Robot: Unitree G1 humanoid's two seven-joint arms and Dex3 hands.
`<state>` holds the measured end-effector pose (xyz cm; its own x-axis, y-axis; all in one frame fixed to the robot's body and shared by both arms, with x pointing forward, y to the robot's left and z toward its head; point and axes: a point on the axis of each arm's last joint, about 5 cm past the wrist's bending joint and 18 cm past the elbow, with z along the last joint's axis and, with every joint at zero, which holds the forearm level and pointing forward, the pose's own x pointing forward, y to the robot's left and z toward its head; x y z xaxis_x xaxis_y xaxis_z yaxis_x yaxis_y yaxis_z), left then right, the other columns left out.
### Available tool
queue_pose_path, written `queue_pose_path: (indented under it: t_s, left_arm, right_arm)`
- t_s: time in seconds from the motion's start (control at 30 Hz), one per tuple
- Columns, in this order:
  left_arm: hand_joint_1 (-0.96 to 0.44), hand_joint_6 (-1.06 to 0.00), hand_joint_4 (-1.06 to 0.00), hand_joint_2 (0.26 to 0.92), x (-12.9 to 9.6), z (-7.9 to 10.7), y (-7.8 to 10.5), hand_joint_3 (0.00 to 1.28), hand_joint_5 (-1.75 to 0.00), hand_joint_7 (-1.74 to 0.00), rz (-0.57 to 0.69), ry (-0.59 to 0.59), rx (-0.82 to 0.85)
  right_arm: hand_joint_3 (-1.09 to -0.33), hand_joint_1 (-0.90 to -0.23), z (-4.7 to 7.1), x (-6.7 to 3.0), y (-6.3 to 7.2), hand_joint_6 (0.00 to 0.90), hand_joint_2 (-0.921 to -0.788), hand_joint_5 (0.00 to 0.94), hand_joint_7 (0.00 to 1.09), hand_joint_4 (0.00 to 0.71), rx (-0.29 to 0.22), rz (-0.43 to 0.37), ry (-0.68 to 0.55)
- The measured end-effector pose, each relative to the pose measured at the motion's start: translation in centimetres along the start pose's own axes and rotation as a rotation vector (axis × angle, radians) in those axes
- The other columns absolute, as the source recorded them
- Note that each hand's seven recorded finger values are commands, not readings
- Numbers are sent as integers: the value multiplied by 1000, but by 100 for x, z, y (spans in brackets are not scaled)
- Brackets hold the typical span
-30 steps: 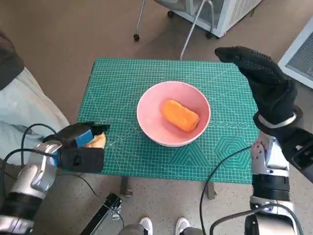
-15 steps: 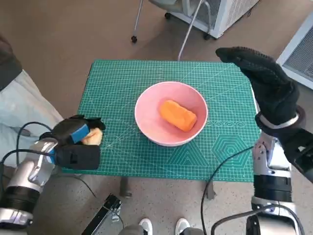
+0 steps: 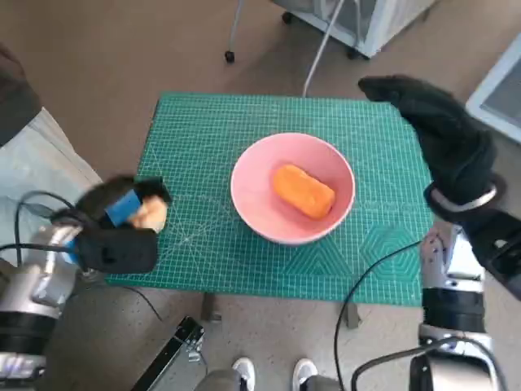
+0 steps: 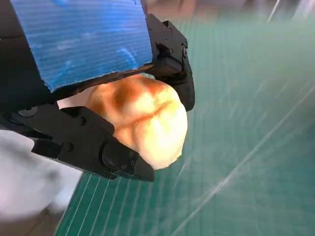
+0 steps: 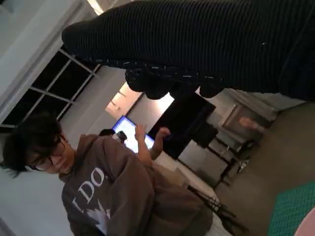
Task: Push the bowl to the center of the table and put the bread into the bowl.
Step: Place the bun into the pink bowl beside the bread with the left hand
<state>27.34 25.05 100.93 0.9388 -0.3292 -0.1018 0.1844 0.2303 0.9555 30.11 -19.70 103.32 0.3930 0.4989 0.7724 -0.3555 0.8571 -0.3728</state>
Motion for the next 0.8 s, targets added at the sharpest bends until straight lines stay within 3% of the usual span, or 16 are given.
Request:
queue_pose_path:
  t_s: [0.13,0.37,0.6,0.8]
  left_arm:
    - [0,-585,-462,920,78,195,146,192,-1464,-1154,110,-101,-6]
    - [0,-578,-474,921,289,537,242,186,-1401,-1213,238,-305,-7]
    - [0,-582,-498,920,498,810,258,172,-1356,-1229,240,-453,33]
    - [-1,-582,-501,921,646,910,243,171,-1351,-1231,203,-504,39]
  right_arm:
    - [-791,-660,-1,24,7,-1,-921,477,707,-1,-3,7,-3]
    - [-794,-662,-19,35,45,-1,-921,479,707,-1,3,7,-9]
    - [-797,-656,-43,35,81,-1,-921,481,705,-1,16,3,-10]
    - [-783,-658,-59,41,111,-1,-921,476,698,-1,28,-7,-11]
